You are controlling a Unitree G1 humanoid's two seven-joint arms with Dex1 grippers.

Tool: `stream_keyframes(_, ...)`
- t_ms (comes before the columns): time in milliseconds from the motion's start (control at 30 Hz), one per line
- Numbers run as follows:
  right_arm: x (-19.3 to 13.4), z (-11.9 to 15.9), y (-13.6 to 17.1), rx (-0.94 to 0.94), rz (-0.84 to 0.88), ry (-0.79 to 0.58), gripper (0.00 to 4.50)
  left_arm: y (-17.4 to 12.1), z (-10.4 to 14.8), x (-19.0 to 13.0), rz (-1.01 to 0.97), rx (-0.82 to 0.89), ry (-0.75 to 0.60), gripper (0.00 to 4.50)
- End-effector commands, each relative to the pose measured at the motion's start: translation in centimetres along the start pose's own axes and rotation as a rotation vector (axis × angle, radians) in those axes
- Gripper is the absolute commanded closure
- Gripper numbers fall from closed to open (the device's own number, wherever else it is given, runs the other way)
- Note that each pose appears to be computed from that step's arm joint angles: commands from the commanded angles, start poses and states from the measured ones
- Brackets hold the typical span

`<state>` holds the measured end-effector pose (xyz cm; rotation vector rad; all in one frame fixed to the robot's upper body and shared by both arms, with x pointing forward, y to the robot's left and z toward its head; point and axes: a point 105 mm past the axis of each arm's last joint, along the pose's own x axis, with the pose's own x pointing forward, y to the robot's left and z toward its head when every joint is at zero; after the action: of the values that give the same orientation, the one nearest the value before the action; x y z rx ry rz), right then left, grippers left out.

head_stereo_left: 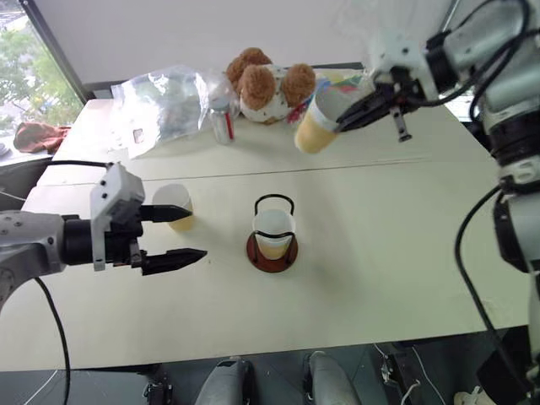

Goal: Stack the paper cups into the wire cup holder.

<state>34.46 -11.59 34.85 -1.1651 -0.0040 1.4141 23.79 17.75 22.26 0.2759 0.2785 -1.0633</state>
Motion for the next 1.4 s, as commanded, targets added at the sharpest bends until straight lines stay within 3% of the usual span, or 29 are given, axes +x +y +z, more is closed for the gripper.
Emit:
stream_keyframes(33, 0.3, 3.7, 1.4, -0.056, 0.089, -0.125, 4.49, 0.8, 0.7, -1.0, 0.052, 0.057, -0.003, 0.00)
stream_keyframes(400, 2.2, 5.1, 5.8, -0.048, 0.307, -0.201, 4.49, 0.9, 0.5, -0.7, 0.051, 0.057, -0.011, 0.00)
stream_keyframes(600, 4.1, 3.1, 5.9, -0.039, 0.330, -0.152, 4.49, 0.7, 0.5, -0.3, 0.058, 0.041, -0.034, 0.00)
stream_keyframes(1300, 6.6, 2.0, 6.2, -0.093, 0.363, -0.106, 4.49, 0.7, 0.2, -0.1, 0.070, 0.040, -0.046, 0.00)
stream_keyframes(1400, 6.7, 2.0, 6.1, -0.097, 0.356, -0.109, 3.58, 0.8, 0.3, -0.1, 0.071, 0.043, -0.046, 0.00)
